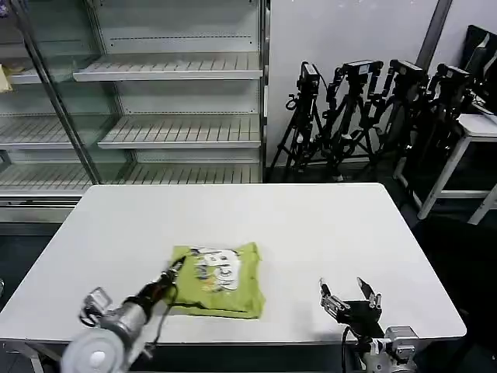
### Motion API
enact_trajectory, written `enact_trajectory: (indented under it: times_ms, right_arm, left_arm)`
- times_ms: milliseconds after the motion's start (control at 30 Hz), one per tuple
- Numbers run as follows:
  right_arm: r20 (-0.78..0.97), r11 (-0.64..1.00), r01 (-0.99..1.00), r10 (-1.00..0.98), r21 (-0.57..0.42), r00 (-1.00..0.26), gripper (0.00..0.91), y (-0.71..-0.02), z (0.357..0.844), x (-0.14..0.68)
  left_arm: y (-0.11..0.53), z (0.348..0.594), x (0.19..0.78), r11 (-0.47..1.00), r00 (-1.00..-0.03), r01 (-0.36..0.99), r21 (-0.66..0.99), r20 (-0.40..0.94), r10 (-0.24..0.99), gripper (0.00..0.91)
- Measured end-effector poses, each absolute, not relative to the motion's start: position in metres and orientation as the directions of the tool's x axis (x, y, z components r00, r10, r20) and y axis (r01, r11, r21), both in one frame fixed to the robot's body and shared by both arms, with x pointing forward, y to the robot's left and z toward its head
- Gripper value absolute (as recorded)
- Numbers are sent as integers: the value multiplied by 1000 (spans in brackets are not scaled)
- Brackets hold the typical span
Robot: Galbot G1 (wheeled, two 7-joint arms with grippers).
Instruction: Fold and organize the clothes.
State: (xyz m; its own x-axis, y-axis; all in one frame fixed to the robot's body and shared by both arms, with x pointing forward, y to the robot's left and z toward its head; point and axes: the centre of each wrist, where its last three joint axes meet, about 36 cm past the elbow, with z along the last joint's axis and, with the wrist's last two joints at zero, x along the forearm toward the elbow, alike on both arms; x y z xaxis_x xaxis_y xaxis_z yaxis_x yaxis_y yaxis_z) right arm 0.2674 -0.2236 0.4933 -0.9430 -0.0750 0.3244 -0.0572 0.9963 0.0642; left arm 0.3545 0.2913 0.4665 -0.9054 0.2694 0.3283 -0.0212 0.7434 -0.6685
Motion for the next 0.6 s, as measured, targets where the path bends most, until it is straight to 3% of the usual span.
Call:
enact_trajectory:
  times_ms: [267, 433, 600]
  right_arm:
    - [314, 994, -74, -96, 84, -945, 907, -223, 492, 273]
    - [306, 992, -79, -105, 96, -946, 907, -222, 492, 274]
    - [302, 993, -75, -101, 95, -948, 907, -224, 491, 273]
  left_arm:
    - [377, 525, 353, 933, -959, -6, -360, 267, 97, 20]
    - [400, 568, 355, 990, -974, 43, -133, 216, 71, 20]
    - [391, 572, 355, 994, -973, 89, 63, 218, 74, 20]
